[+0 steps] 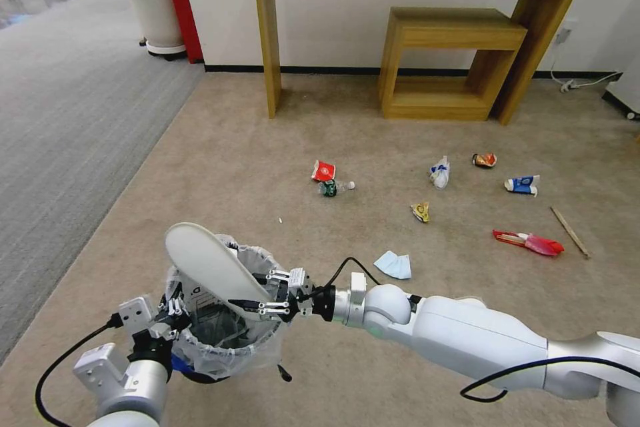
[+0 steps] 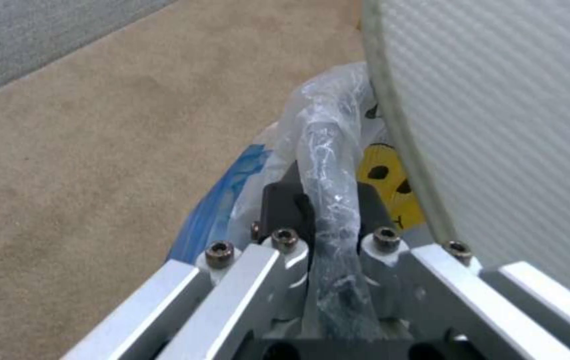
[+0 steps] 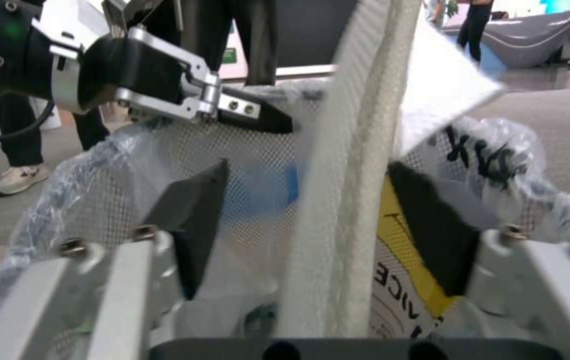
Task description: Pick up the trash bin and place the garbage on the floor into it.
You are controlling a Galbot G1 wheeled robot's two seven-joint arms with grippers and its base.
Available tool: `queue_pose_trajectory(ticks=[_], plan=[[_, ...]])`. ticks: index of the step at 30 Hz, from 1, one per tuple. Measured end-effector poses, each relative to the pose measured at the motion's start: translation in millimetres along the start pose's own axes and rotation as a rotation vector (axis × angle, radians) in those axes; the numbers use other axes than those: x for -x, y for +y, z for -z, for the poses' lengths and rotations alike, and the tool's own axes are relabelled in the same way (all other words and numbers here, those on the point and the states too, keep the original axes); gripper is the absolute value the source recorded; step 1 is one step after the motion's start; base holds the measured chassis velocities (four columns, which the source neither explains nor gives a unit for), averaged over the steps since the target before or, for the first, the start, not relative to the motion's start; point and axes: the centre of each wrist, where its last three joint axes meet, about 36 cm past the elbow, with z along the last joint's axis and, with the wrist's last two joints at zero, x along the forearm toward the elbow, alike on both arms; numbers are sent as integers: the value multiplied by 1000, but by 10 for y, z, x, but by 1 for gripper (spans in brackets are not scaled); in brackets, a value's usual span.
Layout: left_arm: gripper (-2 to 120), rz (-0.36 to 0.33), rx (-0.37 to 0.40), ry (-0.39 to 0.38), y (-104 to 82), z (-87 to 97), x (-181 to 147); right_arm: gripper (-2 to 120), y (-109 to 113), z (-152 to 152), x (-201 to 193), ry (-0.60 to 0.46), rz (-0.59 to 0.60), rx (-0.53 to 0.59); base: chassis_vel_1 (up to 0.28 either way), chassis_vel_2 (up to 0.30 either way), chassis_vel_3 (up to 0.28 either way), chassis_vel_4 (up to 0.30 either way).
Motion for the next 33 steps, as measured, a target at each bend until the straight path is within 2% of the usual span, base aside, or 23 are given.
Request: queue_pose_trajectory(ticks=[3,4,6,9,16,26,33], plan=[[3,-1,0,1,-5,-7,1,77,7,-1,1,-1,1,-1,0,0,0,0],[3,-3,-2,1,-16,-9,2,86,11,-8,-4,4,4,-5,0,0,0,0],[3,-6,-5,2,-29,-16,-2,93,32,-34,-11,9,7,-3,0,0,0,0],[3,-8,-3,3,-38,-26,-10,99,52,-58,-18,16,16,0,0,0,0,0],[3,-17,-5,1,-78,-47,-22,100,38,-47,14,32,47,-18,0,0,0,0],[3,-13,-4,-7,-44,-38,30,100,-95,278,81,32,111,-97,0,0,0,0],[3,-24,-16,-4,-84,-53,26,100,-91,267,-5,40,100,-98,0,0,0,0]])
